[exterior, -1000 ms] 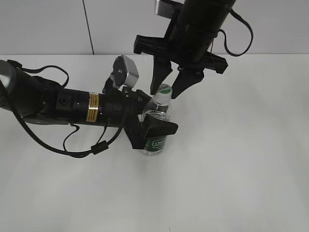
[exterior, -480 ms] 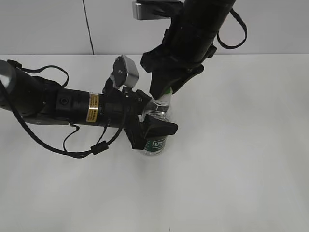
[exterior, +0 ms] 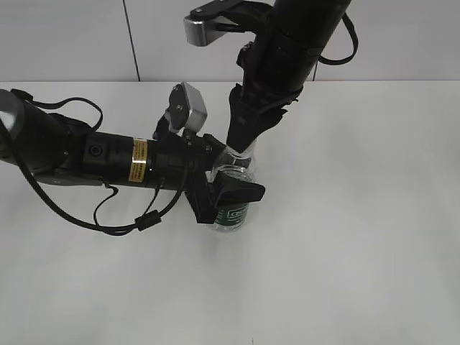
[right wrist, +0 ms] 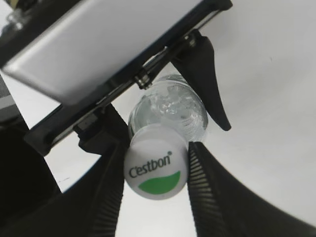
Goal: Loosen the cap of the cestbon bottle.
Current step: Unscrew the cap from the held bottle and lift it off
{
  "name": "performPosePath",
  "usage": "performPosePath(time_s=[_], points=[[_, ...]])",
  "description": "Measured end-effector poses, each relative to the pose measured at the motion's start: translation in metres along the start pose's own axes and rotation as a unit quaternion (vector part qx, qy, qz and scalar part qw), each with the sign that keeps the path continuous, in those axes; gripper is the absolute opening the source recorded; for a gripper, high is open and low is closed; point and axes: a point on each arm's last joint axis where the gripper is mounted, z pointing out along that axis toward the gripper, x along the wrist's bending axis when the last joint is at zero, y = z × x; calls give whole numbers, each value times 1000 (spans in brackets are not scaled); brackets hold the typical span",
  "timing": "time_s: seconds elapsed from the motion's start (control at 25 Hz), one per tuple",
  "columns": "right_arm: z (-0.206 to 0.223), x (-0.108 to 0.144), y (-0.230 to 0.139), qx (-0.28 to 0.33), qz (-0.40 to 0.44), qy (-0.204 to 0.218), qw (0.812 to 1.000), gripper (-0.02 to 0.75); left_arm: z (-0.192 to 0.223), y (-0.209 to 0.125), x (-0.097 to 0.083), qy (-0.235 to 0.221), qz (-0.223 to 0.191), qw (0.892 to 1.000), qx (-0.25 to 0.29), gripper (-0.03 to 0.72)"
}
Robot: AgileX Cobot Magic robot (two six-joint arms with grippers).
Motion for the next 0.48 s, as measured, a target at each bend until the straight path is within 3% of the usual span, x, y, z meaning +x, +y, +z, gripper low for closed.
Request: performPosePath(time_s=[0.48], points=[[-3, 1, 1, 0, -198, 1, 980, 298, 0, 2, -2, -13, 3, 1000, -10, 438]])
